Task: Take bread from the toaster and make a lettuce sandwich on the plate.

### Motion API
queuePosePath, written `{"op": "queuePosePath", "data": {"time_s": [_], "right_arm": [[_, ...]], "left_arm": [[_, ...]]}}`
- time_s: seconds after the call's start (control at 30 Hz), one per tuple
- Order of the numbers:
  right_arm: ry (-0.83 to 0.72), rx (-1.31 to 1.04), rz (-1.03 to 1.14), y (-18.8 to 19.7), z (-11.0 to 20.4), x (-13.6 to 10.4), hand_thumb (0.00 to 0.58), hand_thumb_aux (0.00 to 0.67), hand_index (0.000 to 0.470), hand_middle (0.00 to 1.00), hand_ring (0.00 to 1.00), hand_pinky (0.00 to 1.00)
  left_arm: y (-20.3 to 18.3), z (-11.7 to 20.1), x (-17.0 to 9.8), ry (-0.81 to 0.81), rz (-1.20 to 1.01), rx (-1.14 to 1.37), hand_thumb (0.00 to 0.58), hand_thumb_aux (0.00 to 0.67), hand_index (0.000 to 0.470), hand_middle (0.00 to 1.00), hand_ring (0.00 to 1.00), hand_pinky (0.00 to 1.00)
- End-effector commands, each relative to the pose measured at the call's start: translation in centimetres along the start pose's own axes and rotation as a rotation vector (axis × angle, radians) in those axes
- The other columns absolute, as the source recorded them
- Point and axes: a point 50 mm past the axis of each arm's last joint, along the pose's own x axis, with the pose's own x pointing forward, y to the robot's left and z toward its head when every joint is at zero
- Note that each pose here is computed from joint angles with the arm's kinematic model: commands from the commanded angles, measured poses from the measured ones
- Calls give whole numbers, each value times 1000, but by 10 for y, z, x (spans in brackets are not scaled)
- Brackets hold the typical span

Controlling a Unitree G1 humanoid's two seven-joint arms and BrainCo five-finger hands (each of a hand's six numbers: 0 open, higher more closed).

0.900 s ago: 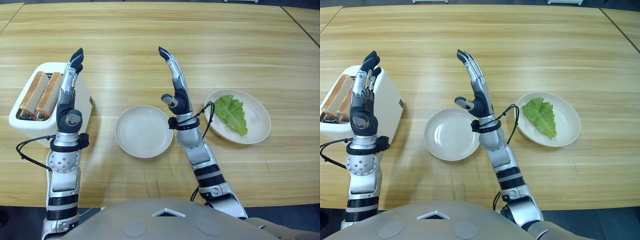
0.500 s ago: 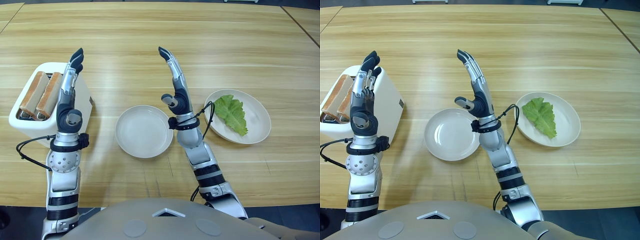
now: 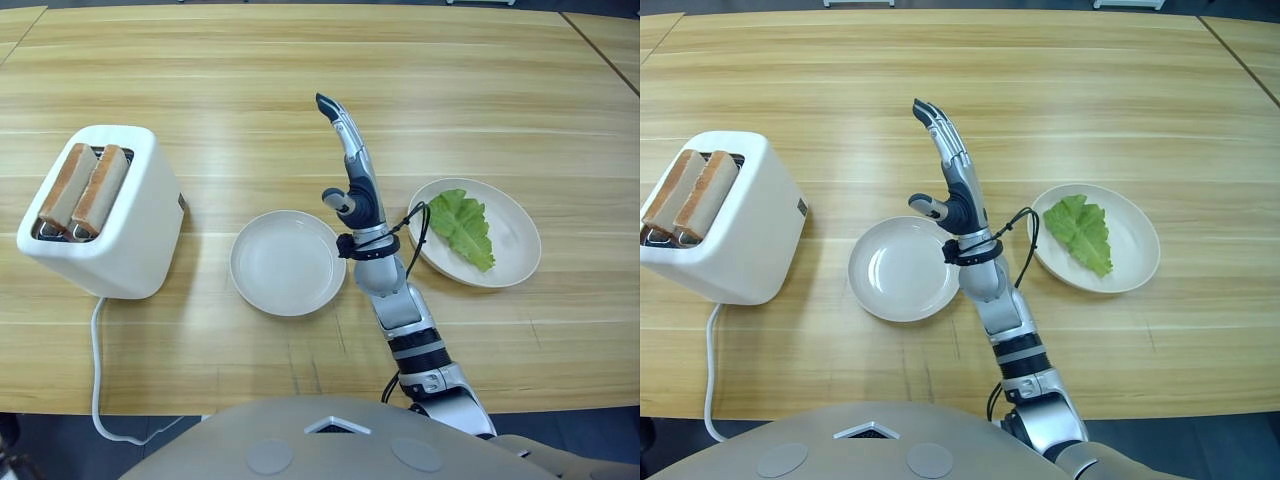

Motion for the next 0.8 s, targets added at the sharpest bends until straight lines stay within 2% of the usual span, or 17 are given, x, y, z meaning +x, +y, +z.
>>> {"op": "queuePosePath", "data": {"time_s": [0.03,0.3,0.8], "right_arm": [[8,-6,0,-2,-1,-2,0,0,0,0,0,0],[14,-11,2,-4,-2,-3,0,0,0,0,0,0],[21,-8,7,-2,-2,-4,0,0,0,0,0,0]], "left_arm": [[-35,-13,-4,53,-258,113,0,0,0,0,0,0],[-54,-24,-4,125,-354,207,0,0,0,0,0,0],[-79,-3,4,66,-404,203,0,0,0,0,0,0]]}}
